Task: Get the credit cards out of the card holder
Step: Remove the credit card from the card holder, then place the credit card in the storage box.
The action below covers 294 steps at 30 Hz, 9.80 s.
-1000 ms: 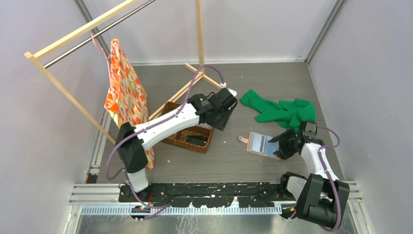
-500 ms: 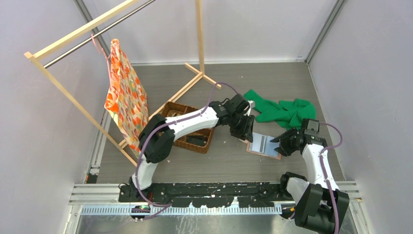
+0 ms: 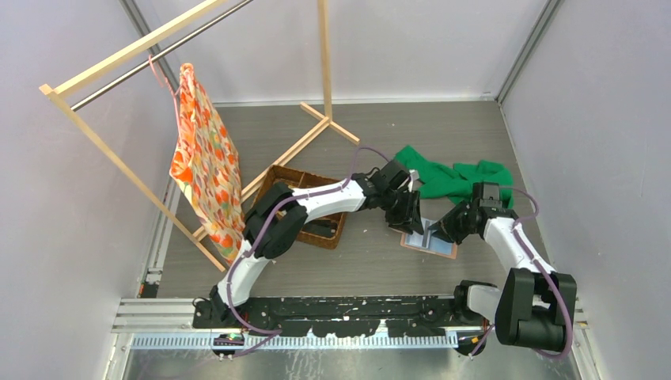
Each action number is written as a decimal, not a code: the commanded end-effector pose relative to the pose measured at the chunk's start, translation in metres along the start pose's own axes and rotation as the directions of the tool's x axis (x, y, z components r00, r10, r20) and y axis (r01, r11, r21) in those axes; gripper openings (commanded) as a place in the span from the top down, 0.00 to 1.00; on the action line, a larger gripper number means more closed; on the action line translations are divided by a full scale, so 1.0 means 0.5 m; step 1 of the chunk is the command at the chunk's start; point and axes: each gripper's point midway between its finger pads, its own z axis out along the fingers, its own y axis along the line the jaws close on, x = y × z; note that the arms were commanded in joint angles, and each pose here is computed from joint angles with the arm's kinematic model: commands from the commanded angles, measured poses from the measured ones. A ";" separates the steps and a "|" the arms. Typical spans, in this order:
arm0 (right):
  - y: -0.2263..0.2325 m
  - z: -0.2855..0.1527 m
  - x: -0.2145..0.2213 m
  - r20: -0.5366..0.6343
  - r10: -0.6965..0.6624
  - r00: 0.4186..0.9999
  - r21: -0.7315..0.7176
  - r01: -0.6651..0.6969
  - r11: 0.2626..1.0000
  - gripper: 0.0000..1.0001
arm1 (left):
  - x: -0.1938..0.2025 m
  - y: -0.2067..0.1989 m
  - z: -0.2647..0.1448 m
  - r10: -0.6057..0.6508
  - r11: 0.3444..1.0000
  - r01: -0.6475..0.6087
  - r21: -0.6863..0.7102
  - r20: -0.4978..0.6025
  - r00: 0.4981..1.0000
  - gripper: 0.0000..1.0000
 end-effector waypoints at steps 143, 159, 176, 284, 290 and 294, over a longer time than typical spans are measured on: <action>-0.111 0.034 -0.059 0.156 0.183 0.971 0.131 -0.204 0.970 0.69 | -0.028 -0.026 0.114 -0.057 0.975 0.070 0.209 -0.069 0.996 0.46; -0.114 0.033 -0.057 0.153 0.186 0.971 0.134 -0.207 0.969 0.69 | -0.028 -0.015 0.129 -0.087 0.971 0.098 0.220 -0.060 0.994 0.70; -0.119 0.031 -0.054 0.154 0.178 0.972 0.144 -0.201 0.969 0.69 | -0.033 0.018 0.124 -0.114 0.971 0.120 0.206 -0.043 0.993 0.99; -0.042 -0.101 -0.115 0.295 0.138 0.946 0.051 -0.159 0.986 0.36 | -0.161 0.189 -0.430 -0.166 0.925 0.355 -0.135 0.697 0.697 1.00; -0.040 -0.100 -0.113 0.285 0.136 0.949 0.045 -0.155 0.987 0.35 | -0.164 0.237 -0.496 -0.213 0.882 0.467 -0.057 0.836 0.505 1.00; -0.041 -0.098 -0.113 0.278 0.131 0.952 0.052 -0.151 0.987 0.35 | -0.164 0.278 -0.511 -0.216 0.841 0.539 -0.056 0.878 0.427 0.99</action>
